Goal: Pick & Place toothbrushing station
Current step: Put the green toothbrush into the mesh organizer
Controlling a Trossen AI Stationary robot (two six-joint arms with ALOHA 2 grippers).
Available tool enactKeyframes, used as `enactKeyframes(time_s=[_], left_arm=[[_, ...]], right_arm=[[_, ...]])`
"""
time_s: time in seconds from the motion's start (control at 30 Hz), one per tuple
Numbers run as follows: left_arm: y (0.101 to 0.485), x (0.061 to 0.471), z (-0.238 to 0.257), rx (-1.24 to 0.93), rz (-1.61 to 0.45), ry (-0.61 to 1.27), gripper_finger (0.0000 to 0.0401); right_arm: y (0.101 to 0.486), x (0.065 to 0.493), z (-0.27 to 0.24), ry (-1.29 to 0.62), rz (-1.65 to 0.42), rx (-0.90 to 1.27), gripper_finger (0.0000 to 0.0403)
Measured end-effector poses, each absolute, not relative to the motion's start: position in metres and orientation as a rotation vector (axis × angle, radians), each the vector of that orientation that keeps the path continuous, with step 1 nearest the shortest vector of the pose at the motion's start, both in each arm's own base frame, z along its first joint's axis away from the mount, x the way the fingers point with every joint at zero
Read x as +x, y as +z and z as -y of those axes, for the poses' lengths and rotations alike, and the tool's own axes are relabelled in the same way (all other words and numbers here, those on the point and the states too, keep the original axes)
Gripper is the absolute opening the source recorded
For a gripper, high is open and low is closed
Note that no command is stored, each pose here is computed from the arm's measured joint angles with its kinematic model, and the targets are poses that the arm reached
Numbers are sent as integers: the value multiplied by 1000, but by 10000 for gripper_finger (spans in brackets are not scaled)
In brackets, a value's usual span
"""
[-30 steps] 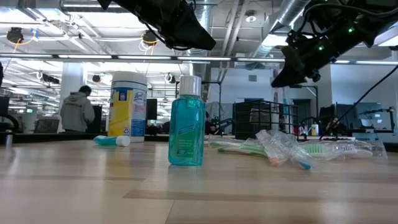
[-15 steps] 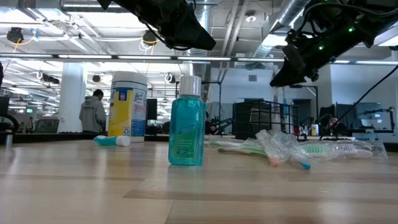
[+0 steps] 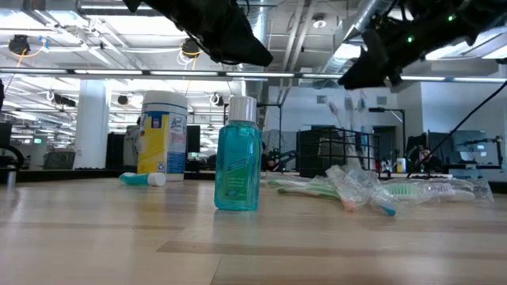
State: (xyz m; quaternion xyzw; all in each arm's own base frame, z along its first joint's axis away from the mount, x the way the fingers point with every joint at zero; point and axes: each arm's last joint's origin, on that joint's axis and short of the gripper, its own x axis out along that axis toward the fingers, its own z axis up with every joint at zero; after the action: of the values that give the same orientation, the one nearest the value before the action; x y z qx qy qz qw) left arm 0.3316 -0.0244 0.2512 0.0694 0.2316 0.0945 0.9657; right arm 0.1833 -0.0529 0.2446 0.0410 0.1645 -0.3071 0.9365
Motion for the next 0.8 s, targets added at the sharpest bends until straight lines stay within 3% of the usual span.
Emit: enactKeyframes(time_s=[0.3, 0.8], left_arm=[[248, 331, 14, 299, -522, 120, 83], [230, 333, -72, 237, -604, 34, 46]], right_arm=[[252, 189, 32, -498, -347, 70, 164], [253, 193, 4, -350, -340, 48, 149]])
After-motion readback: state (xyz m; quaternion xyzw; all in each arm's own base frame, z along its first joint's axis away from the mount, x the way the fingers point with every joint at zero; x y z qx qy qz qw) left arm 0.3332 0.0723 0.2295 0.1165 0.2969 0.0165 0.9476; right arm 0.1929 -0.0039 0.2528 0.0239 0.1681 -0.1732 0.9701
